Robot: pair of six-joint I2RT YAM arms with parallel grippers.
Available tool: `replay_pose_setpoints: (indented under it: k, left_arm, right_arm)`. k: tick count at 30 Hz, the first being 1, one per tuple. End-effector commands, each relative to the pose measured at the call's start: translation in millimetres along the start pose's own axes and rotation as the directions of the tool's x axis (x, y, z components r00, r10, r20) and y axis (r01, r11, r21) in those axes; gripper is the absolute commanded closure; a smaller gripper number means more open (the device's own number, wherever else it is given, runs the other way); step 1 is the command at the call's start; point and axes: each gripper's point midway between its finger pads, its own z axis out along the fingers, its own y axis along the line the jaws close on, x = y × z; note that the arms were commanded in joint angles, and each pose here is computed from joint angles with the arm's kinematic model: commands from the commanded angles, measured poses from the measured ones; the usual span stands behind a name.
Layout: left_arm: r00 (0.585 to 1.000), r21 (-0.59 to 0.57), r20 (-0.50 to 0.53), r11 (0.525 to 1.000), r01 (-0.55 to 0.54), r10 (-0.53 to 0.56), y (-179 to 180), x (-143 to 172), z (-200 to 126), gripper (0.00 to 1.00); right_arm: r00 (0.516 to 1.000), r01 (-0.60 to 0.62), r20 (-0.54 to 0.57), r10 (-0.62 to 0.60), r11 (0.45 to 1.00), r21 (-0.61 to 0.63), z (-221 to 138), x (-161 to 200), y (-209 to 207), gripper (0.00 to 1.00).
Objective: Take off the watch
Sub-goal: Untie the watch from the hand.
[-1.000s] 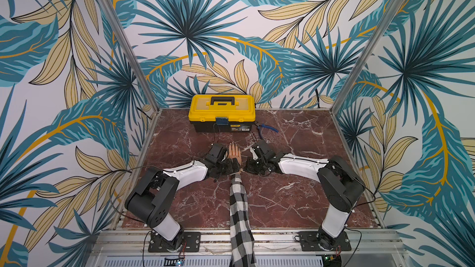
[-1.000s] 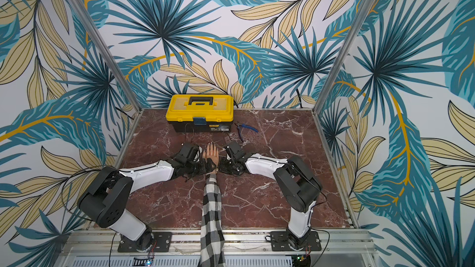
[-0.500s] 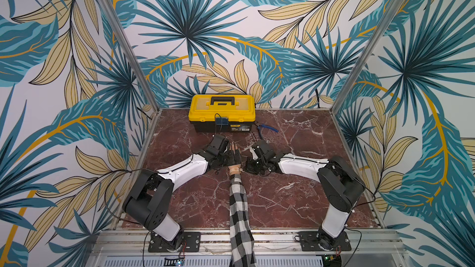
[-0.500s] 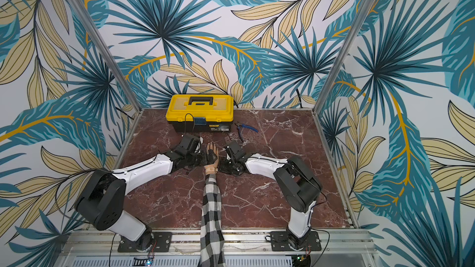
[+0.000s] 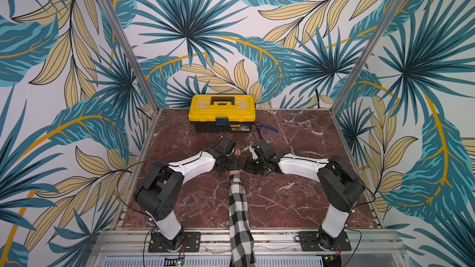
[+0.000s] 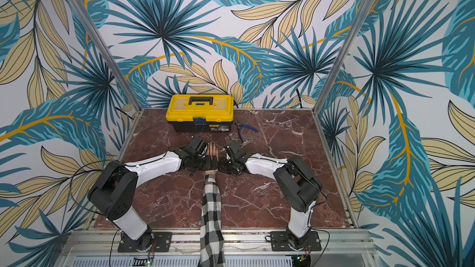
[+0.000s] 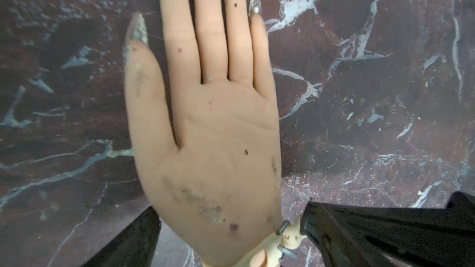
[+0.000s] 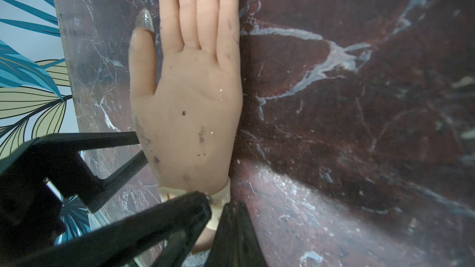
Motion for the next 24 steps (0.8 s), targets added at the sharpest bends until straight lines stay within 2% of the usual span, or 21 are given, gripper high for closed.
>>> replay_pose_setpoints:
  k: [1, 13, 24]
  left_arm:
    - [1.000, -0.021, 0.011, 1.000, -0.015, 0.015, -1, -3, -2, 0.04]
    - [1.000, -0.075, 0.022, 0.997, -0.016, 0.018, 12, -4, -2, 0.05]
    - [0.999, -0.067, 0.039, 0.998, 0.010, -0.008, 25, -7, -14, 0.05]
  right_arm:
    - [1.000, -0.004, -0.029, 0.004, 1.000, 0.005, 2, 9, -3, 1.00]
    - [1.000, 0.000, -0.025, 0.001, 1.000, 0.015, 1, 9, -5, 1.00]
    - [1.000, -0.002, -0.024, 0.002, 1.000, 0.018, 2, 8, -5, 1.00]
